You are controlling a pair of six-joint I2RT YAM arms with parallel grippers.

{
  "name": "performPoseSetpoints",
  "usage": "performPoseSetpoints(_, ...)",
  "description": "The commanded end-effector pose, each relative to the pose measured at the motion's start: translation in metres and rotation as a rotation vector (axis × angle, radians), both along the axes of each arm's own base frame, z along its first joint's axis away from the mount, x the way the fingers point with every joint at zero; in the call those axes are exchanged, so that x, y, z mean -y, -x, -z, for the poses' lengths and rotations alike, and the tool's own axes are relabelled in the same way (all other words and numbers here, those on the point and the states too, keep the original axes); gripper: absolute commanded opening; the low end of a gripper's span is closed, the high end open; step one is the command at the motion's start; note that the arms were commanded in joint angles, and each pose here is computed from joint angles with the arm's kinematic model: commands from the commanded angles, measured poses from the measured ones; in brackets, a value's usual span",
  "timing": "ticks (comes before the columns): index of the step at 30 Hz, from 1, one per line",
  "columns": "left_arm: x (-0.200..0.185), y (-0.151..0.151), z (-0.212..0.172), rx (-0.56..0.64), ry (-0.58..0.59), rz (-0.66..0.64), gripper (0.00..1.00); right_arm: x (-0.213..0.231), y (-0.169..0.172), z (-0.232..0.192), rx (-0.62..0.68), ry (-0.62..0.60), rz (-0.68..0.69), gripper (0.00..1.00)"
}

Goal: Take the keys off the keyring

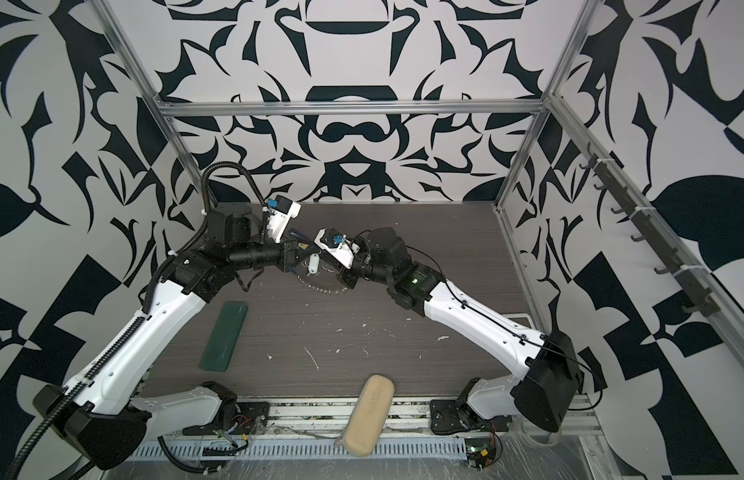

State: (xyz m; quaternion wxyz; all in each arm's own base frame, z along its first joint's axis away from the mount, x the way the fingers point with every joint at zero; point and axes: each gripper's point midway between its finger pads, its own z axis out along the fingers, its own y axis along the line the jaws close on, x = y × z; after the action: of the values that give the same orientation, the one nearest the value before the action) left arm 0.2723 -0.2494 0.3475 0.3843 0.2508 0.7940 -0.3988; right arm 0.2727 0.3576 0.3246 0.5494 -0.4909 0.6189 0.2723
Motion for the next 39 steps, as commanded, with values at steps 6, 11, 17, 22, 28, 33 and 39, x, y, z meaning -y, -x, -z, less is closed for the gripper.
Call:
performPoseSetpoints(6,-0.003,0.010,-0.024,0.058,0.032,0.010,0.00,-0.007,0.004,-0.024,0.022,-0.041,-0.072,0.10)
performPoseSetpoints(11,-0.007,0.012,-0.023,0.055,0.020,-0.003,0.00,-0.007,0.005,-0.025,0.023,-0.040,-0.084,0.00)
performPoseSetpoints(17,-0.025,0.000,-0.012,0.026,-0.035,-0.076,0.00,0.003,0.008,-0.034,0.056,-0.076,-0.070,0.00)
performPoseSetpoints(22,-0.031,-0.009,-0.001,-0.014,-0.036,-0.099,0.00,0.011,0.012,-0.042,0.084,-0.100,-0.070,0.00)
performPoseSetpoints(28,-0.020,-0.013,0.002,-0.037,-0.001,-0.059,0.00,0.019,0.017,-0.055,0.124,-0.167,-0.080,0.00)
performPoseSetpoints(33,-0.016,-0.015,0.007,-0.064,0.011,-0.045,0.00,0.026,0.017,-0.069,0.157,-0.222,-0.075,0.00)
performPoseSetpoints(39,-0.021,-0.020,0.027,-0.107,-0.034,-0.081,0.00,0.030,0.016,-0.086,0.196,-0.264,-0.058,0.00)
